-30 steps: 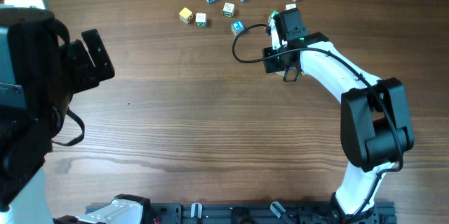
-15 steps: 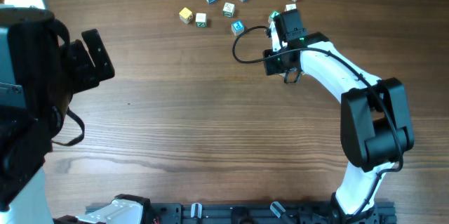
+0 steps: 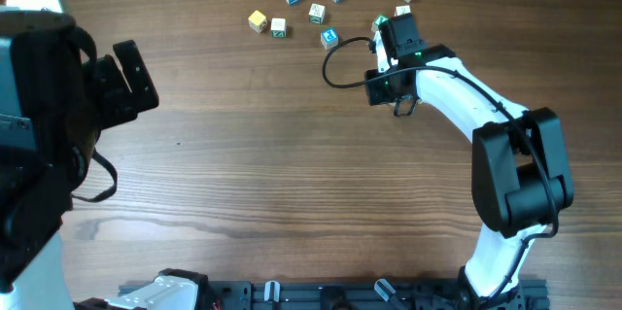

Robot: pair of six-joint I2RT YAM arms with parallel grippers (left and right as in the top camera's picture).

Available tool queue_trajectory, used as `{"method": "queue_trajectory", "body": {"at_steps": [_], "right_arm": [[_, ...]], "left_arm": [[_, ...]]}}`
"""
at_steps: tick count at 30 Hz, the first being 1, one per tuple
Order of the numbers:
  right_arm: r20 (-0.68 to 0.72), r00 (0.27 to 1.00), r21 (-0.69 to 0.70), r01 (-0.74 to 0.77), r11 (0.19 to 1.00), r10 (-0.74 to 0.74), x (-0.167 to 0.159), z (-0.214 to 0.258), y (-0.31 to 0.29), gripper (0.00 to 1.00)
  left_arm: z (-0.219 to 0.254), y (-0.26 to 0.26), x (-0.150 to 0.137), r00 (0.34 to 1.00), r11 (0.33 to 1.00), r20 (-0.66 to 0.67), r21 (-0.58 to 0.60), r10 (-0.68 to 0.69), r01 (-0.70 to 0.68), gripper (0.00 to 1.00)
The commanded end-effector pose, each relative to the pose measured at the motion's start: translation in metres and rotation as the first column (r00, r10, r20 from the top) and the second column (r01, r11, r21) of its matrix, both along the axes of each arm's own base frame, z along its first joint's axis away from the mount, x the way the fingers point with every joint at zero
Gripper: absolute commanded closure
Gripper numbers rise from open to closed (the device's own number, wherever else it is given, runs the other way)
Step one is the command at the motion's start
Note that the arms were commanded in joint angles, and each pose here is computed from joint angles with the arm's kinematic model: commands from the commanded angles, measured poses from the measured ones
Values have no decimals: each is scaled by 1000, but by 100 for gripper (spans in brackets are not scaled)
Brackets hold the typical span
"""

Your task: Form a circle

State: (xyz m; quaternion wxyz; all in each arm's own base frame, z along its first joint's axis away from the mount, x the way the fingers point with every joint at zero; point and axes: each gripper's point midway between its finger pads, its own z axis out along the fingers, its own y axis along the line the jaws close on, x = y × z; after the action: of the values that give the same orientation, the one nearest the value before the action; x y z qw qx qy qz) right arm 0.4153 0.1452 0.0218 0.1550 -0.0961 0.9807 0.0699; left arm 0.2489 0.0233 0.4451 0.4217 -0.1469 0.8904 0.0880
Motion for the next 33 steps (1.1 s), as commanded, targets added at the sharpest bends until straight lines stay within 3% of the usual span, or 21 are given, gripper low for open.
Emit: {"method": "queue_trajectory", "body": {"at_steps": [1, 33], "right_arm": [[-1, 1000, -23, -15, 1000, 15, 2, -3, -2, 95], [-24, 1000, -39, -13, 999, 12, -3, -5, -5, 95]], "left_arm": [[1, 4, 0, 1000, 1000, 1, 12, 15, -15, 0], [1, 4, 0, 1000, 1000, 1, 12, 15, -15, 0]]}}
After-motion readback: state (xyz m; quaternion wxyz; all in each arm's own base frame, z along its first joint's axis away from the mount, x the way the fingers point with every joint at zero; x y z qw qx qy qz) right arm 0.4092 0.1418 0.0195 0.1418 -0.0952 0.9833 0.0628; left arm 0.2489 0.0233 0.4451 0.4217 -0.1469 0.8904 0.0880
